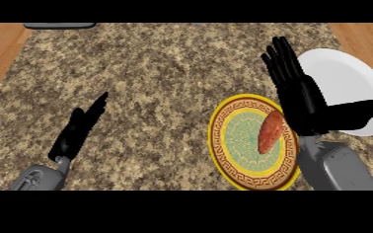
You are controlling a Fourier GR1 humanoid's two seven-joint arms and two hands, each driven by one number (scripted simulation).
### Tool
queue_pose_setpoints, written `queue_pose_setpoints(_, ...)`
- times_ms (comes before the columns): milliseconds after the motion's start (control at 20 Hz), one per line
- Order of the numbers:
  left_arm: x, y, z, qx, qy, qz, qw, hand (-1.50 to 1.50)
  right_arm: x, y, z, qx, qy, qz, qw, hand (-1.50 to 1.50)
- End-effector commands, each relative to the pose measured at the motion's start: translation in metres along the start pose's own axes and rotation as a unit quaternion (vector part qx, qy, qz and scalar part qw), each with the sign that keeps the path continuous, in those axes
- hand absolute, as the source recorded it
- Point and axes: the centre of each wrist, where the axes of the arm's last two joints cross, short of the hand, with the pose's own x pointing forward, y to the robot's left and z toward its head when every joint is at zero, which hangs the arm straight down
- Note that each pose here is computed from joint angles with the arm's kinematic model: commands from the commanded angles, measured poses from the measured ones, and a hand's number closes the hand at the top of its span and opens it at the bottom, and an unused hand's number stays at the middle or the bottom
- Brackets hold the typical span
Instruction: Pick the sweet potato from the plate and place it in the plate
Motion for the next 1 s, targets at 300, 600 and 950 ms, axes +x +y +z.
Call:
queue_pose_setpoints(300, 0.027, 0.021, -0.006, 0.081, -0.071, 0.072, 0.9915, 0.00, 0.032, -0.134, 0.019, 0.033, 0.029, 0.354, 0.934, 1.50)
queue_pose_setpoints(600, 0.038, 0.018, -0.006, 0.090, -0.090, 0.115, 0.9851, 0.00, -0.090, -0.155, 0.116, -0.106, -0.035, 0.194, 0.975, -1.50)
queue_pose_setpoints(950, 0.030, 0.018, 0.001, 0.097, -0.085, 0.121, 0.9844, 0.00, -0.082, -0.183, 0.119, -0.001, 0.020, 0.333, 0.943, -1.50)
